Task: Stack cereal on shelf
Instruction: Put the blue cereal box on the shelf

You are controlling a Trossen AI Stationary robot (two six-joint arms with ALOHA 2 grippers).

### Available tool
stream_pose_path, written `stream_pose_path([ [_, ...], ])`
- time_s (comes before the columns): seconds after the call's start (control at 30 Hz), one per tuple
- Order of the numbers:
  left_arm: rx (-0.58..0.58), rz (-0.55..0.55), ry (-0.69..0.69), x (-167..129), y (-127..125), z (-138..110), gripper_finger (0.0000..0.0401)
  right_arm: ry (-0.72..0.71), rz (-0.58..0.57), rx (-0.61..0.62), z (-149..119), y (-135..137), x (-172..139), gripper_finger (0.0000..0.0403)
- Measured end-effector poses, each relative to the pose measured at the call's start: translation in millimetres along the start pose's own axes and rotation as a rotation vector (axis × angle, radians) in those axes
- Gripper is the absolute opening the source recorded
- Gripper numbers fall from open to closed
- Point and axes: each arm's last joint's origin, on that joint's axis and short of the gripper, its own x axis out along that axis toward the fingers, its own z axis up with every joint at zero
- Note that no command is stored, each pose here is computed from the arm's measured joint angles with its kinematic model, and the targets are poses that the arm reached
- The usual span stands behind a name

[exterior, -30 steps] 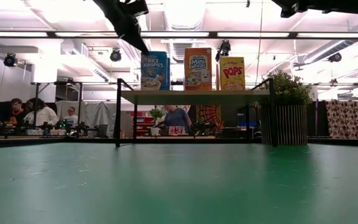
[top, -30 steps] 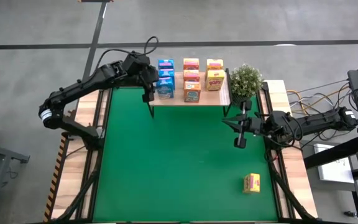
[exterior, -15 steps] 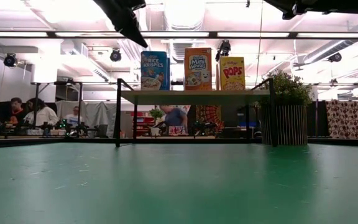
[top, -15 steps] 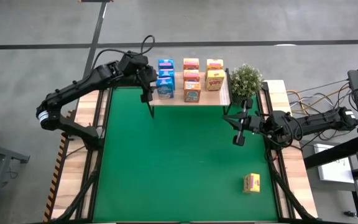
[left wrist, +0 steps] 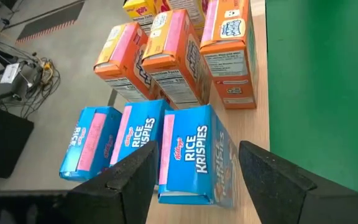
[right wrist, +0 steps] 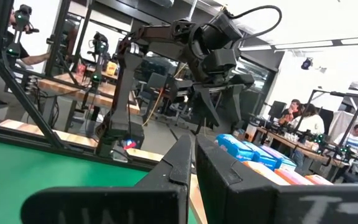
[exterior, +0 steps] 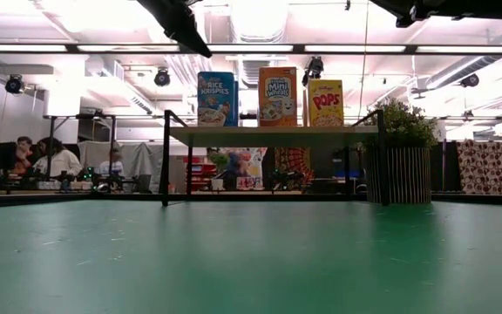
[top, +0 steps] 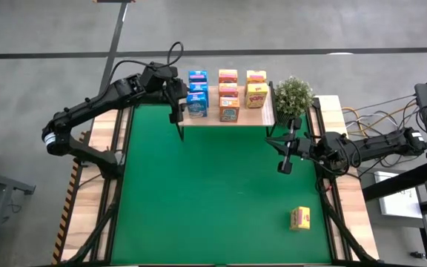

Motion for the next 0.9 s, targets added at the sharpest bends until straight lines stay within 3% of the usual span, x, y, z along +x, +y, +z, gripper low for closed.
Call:
stream_pose_path([
  [0.17, 0.009, 0.036, 0.021, 0, -1, 0, 0.0166, 0.000, 0.000, 0.000, 0, 0, 0, 0.0012],
  [0.3, 0.051, 0.125, 0.102, -1, 2, -4, 0.0109, 0.000, 0.000, -0.001, 0, 0, 0, 0.0012],
  [0.53, 0.076, 0.136, 0.170, 0, 1, -9, 0.0010, 0.000, -0.001, 0.000, 0, 0, 0, 0.0012],
  [0.9, 0.057, 0.164, 0.270, 2, 2, -20, 0.0002, 0.000, 0.000, 0.000, 0, 0, 0, 0.0012],
])
